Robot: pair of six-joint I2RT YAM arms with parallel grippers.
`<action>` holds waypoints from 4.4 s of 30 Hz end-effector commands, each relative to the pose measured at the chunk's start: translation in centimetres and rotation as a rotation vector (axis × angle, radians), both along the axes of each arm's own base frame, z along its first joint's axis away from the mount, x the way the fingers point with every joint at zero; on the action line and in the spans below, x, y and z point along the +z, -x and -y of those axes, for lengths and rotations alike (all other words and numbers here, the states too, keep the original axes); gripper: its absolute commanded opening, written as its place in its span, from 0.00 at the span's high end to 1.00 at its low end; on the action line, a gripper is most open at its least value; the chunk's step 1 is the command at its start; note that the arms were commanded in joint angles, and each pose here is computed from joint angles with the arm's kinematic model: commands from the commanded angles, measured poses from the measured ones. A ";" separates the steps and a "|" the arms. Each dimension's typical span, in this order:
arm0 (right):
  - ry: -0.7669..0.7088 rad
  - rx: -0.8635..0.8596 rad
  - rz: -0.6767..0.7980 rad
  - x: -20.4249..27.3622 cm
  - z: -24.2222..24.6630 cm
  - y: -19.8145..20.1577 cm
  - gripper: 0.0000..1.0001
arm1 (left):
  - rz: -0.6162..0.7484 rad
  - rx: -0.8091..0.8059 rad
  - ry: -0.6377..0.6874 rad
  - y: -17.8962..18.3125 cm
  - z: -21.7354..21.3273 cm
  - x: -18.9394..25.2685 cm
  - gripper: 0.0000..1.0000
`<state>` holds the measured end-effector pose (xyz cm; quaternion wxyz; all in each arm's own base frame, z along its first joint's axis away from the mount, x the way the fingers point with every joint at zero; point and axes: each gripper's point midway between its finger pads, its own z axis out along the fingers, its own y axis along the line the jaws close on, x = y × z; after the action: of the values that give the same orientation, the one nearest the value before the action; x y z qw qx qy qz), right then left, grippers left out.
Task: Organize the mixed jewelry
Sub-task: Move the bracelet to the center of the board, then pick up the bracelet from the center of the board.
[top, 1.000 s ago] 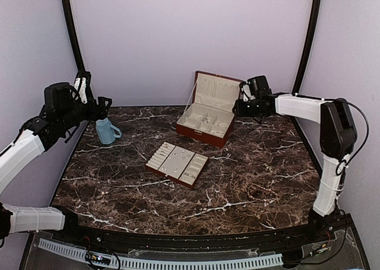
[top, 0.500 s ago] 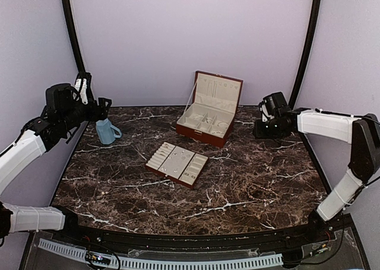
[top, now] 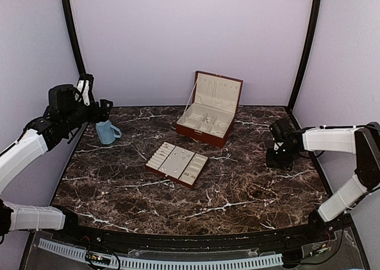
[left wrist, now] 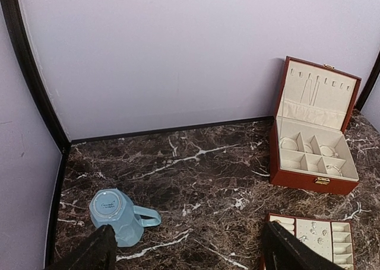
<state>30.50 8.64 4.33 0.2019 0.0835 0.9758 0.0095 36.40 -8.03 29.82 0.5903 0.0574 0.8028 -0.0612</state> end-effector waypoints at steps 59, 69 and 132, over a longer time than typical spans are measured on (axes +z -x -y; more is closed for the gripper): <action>-0.098 0.324 0.012 -0.6 -12.0 -4.3 0.83 | 0.010 0.010 -0.021 -0.2 -0.3 0.0 0.13; 0.016 0.274 0.058 1.3 -9.3 -4.9 0.79 | 0.007 0.007 -0.021 -0.3 -0.3 -0.1 0.13; 0.134 0.480 -0.049 -3.0 -10.9 -3.9 0.84 | 0.003 0.001 -0.017 -0.3 -0.1 -0.2 0.13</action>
<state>36.13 20.14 2.05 0.1965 -0.1597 0.9674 0.0019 36.68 -8.10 29.26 0.5842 0.0621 0.8072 -0.0572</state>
